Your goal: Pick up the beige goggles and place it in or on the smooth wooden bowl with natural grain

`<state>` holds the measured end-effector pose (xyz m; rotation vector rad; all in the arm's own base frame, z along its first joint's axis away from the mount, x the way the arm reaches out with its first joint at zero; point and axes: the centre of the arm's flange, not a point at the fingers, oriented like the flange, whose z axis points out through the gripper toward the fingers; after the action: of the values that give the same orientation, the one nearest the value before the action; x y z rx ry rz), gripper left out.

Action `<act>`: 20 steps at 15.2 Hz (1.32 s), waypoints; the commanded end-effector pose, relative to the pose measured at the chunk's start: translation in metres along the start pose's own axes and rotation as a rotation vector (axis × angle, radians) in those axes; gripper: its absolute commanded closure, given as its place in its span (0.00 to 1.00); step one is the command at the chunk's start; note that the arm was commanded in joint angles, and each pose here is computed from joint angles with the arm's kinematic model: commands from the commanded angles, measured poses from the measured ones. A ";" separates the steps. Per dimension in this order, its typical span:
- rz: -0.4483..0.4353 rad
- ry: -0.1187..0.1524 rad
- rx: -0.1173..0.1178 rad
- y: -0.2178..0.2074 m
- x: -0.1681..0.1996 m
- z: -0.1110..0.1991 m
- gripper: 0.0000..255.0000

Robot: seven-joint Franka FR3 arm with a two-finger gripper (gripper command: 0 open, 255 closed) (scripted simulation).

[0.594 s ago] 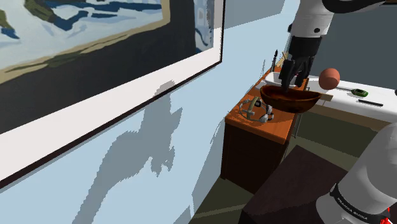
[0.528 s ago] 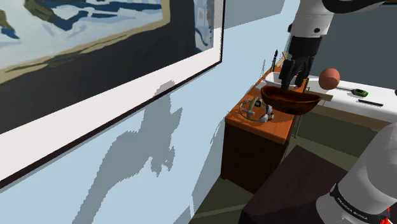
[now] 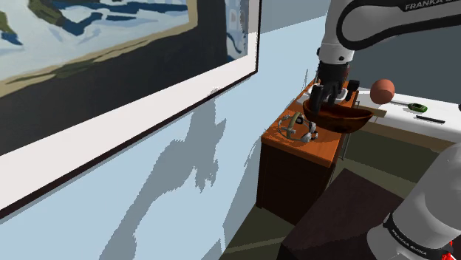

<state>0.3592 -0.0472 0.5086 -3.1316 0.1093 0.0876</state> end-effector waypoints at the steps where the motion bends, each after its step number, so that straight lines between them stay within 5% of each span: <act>1: -0.007 0.001 -0.016 0.007 0.017 0.021 0.00; 20: -0.062 -0.010 -0.161 0.095 0.176 0.183 0.00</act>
<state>0.5105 -0.1470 0.3234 -3.2832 0.0109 0.1170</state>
